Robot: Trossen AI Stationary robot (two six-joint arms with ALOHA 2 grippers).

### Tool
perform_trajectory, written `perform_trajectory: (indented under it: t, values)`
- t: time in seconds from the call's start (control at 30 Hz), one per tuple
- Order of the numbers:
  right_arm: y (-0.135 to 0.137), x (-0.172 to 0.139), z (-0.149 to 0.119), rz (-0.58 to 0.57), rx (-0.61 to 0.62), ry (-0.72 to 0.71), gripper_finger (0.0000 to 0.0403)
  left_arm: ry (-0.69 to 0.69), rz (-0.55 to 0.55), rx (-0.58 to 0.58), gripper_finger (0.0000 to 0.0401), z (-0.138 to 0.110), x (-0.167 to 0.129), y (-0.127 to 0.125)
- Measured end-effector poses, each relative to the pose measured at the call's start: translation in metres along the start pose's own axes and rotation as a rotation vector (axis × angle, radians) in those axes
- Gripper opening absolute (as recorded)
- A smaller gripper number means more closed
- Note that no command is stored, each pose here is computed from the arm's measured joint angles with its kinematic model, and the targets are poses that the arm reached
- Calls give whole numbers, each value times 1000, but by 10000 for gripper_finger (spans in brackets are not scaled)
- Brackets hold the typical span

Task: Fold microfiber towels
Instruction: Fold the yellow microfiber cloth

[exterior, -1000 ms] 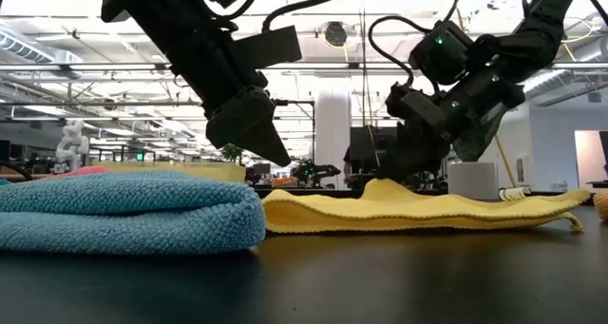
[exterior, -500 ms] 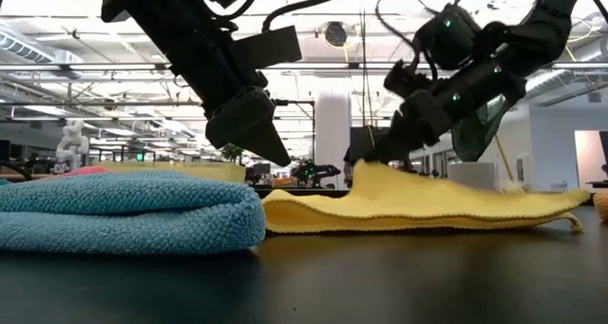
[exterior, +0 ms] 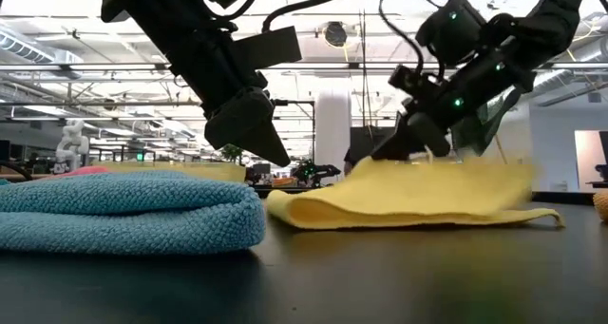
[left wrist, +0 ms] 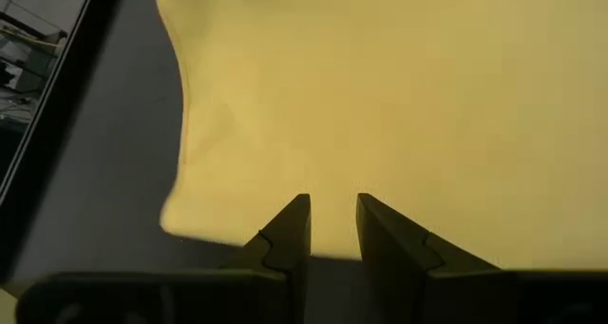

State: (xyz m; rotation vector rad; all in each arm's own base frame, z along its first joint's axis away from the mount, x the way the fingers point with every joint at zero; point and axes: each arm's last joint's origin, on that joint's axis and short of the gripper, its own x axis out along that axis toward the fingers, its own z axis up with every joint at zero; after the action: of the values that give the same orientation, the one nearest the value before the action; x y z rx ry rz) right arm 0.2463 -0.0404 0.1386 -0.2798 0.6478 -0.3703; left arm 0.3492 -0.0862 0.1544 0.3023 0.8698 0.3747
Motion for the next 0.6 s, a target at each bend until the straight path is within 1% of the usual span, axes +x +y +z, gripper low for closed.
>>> perform_trajectory:
  t: [0.13, 0.37, 0.6]
  values:
    - [-2, 3, -10, 7, 7, 36, 1, 0, 0, 0, 92, 0, 0, 0]
    - [-4, 2, -19, -4, 16, 48, 1, 0, 0, 0, 92, 0, 0, 0]
    - [-7, 2, -30, -15, 75, 81, 23, -1, 0, -2, 92, 0, 0, 0]
